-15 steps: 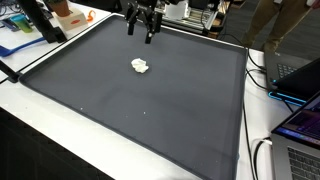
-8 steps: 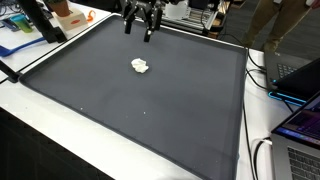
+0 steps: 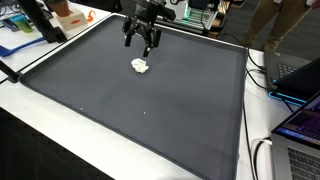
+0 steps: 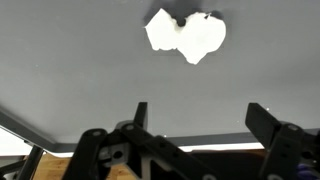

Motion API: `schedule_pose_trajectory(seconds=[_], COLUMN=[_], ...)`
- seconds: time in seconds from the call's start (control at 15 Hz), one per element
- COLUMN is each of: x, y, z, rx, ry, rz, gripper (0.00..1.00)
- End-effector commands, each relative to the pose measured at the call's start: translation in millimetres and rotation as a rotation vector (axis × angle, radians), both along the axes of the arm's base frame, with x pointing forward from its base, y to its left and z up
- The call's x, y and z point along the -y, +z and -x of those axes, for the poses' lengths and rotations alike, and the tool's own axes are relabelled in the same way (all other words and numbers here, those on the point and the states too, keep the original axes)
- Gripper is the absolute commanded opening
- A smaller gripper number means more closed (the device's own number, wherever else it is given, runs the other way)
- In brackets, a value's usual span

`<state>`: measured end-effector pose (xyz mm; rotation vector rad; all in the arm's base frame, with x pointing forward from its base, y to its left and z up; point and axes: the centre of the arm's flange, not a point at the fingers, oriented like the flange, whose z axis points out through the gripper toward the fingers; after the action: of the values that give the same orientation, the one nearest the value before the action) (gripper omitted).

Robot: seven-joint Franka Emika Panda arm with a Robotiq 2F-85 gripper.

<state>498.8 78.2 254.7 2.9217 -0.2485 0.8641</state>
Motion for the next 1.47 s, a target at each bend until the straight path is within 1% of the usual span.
schedule_pose_trajectory(seconds=[0.0, 0.07, 0.13, 0.47, 0.73, 0.87, 1.13, 1.4], x=[-5.3, -5.5, -5.3, -5.5, -7.7, -10.8, -11.1, -8.0], y=[-45.5, -48.9, -24.8, -27.1, -14.4, -12.9, -22.0, -22.7], z=[-8.3, -7.8, -3.7, -7.0, -0.5, 1.8, 2.3, 10.7], rx=[-0.007, 0.003, -0.015, -0.022, -0.028, -0.014, 0.032, 0.054], ry=[-0.005, -0.017, -0.002, -0.001, -0.001, 0.011, 0.006, -0.004], rz=[-0.024, -0.044, -0.023, -0.032, -0.031, -0.022, 0.005, 0.008], gripper=[1.0, 1.0, 1.0, 1.0, 1.0, 1.0, 1.0, 1.0])
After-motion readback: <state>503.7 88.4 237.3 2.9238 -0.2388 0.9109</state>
